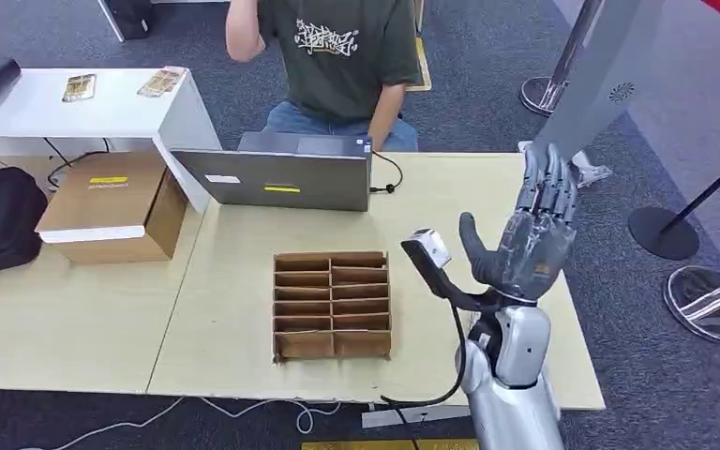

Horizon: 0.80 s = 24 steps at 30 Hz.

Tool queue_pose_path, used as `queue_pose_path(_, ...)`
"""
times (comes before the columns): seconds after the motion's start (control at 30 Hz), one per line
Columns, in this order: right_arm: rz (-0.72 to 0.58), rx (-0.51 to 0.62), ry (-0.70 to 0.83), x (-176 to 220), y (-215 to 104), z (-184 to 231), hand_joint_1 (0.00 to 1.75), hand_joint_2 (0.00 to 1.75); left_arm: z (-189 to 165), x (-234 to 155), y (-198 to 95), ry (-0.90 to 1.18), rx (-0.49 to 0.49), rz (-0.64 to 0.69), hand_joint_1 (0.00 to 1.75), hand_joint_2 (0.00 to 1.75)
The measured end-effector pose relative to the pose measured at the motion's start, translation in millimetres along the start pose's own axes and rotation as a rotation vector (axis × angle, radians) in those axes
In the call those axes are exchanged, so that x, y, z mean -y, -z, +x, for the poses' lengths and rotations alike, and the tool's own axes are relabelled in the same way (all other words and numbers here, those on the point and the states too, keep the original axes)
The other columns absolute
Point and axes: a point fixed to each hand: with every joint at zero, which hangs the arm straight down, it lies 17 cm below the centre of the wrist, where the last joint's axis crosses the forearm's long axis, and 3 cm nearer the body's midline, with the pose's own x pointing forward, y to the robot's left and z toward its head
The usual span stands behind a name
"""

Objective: Pass the card to the sensor for recognition and then transmit it.

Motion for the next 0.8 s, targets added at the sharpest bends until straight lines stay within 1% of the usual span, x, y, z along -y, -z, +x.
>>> queue_pose_path(0.37,-0.004,-0.017,-0.039,18,-24,-9,0.0,1.75,-2,0,0,-0.032,0.005,0.009,0.0,0.0)
queue_pose_path(0.8,0.037,-0.061,-0.085,30,-62,-28,0.0,1.75,-3,1,0,-0.056,0.004,0.012,0.0,0.0)
